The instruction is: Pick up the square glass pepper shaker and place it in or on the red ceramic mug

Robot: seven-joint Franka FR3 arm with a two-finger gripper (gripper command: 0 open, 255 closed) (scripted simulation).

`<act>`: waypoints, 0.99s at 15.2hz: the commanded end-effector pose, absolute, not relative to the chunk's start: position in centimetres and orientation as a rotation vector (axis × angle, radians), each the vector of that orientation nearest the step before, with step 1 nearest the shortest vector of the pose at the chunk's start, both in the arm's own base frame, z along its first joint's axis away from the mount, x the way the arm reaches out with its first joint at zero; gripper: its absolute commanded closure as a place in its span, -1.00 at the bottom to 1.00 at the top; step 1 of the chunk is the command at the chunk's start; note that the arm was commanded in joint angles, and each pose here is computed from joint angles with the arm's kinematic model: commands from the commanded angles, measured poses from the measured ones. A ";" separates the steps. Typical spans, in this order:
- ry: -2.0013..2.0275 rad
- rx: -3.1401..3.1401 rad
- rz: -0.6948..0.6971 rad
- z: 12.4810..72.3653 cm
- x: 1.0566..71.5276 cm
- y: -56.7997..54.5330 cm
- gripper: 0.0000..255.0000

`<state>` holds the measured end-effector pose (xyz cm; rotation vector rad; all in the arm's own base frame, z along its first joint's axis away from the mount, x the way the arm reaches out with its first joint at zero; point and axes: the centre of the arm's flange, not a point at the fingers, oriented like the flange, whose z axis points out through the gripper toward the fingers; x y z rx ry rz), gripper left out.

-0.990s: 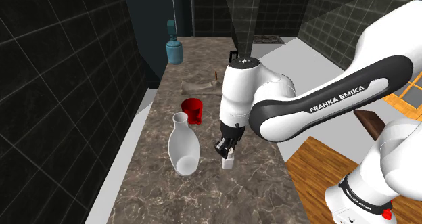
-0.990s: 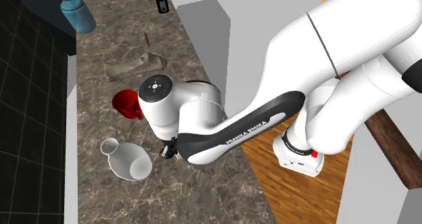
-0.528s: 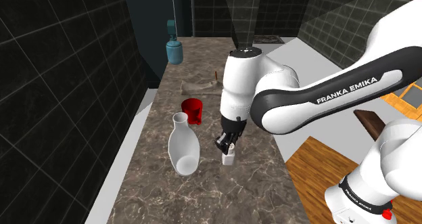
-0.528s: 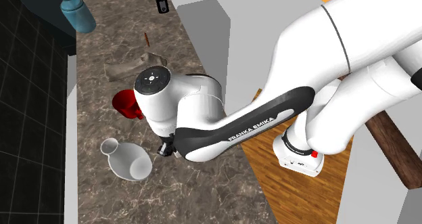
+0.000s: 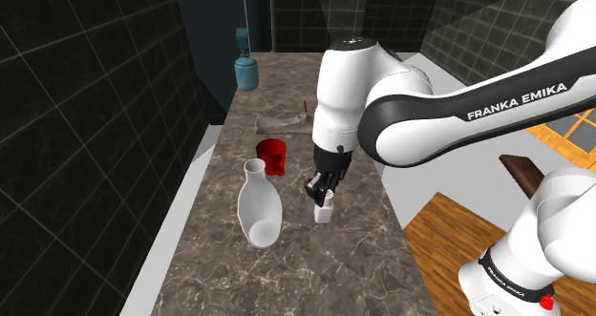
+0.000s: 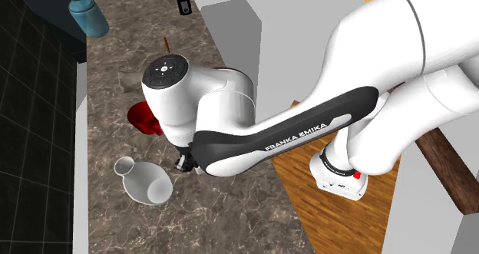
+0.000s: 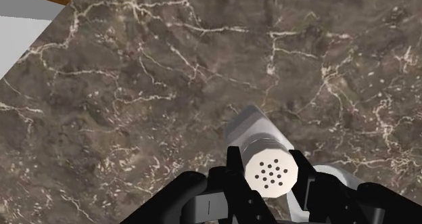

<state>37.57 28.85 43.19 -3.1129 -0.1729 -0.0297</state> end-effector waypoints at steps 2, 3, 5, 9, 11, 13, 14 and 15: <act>-0.173 -3.113 -0.029 44.7 37.6 28.9 1.00; -0.173 -3.113 -0.029 45.3 37.6 28.9 1.00; -0.173 -3.113 -0.029 46.3 37.6 28.9 1.00; -0.173 -3.113 -0.029 48.4 37.6 28.9 1.00; -0.173 -3.113 -0.029 49.5 37.6 28.9 1.00; -0.173 -3.113 -0.029 50.5 37.6 28.9 1.00; -0.173 -3.113 -0.029 51.1 37.6 28.9 1.00; -0.173 -3.113 -0.029 51.6 37.6 28.9 1.00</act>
